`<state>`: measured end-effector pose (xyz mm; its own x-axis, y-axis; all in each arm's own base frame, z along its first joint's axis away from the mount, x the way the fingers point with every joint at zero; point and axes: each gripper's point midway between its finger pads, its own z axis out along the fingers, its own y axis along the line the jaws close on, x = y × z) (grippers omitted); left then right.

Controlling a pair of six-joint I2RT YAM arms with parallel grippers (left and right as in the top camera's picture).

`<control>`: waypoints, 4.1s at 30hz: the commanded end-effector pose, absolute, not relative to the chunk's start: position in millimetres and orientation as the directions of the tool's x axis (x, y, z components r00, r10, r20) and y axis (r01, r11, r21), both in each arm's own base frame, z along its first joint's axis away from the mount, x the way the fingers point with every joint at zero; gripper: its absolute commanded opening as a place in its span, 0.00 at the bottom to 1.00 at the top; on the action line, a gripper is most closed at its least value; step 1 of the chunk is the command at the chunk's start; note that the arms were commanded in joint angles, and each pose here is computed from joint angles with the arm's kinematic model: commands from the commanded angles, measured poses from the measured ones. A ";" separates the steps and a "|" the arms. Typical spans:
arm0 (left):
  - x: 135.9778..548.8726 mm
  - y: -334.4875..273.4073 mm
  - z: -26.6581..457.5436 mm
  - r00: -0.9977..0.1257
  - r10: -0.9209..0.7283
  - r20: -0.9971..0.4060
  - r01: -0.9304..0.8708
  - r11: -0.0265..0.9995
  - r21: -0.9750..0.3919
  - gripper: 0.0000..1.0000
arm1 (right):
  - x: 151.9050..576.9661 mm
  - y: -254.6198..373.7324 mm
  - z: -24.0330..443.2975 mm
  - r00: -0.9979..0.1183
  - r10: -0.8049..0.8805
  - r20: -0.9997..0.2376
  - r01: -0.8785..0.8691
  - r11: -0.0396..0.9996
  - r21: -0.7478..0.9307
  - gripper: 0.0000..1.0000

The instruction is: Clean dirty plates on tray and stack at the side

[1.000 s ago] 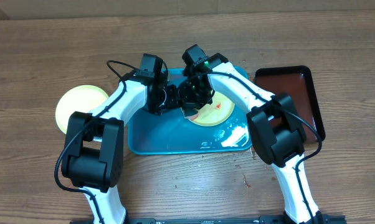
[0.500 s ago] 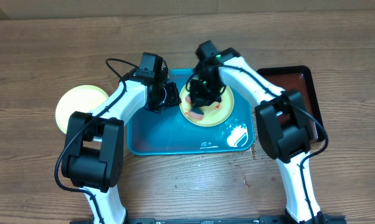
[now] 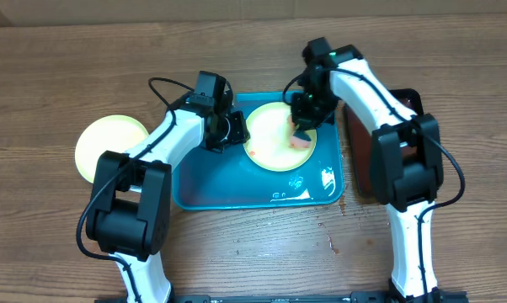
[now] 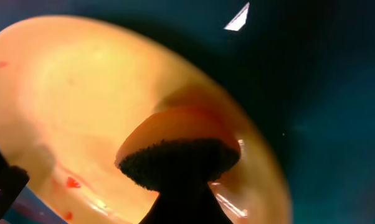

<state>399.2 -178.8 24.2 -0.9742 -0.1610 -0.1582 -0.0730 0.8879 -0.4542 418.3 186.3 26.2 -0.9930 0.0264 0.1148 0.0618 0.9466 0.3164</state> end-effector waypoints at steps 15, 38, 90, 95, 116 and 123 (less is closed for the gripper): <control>390.0 -162.8 -6.4 -0.980 -0.187 -0.071 -0.141 0.897 -0.419 0.04 | 428.3 156.0 22.3 -0.994 0.027 0.105 0.056 0.957 0.285 0.04; 389.5 -151.5 18.2 -0.991 -0.132 -0.017 -0.089 0.753 -0.651 0.04 | 367.8 286.9 -35.1 -0.960 -0.279 -0.018 -0.276 0.935 0.225 0.04; 376.3 -145.8 12.4 -0.994 -0.109 0.021 -0.099 0.781 -0.617 0.04 | 394.4 344.4 5.8 -0.919 -0.345 -0.192 -0.394 0.822 0.411 0.04; 376.5 -145.7 12.3 -0.994 -0.110 0.021 -0.099 0.781 -0.616 0.04 | 374.9 345.3 6.6 -0.926 -0.359 -0.115 -0.370 0.806 0.462 0.04; 379.3 -128.7 12.0 -0.987 -0.154 0.036 -0.143 0.776 -0.614 0.04 | 398.6 198.3 -15.5 -0.968 -0.249 0.031 -0.249 0.968 0.009 0.04; 377.8 -128.7 11.8 -0.988 -0.150 0.040 -0.143 0.777 -0.613 0.04 | 436.0 175.0 -15.0 -0.982 -0.175 -0.069 -0.177 0.984 0.020 0.04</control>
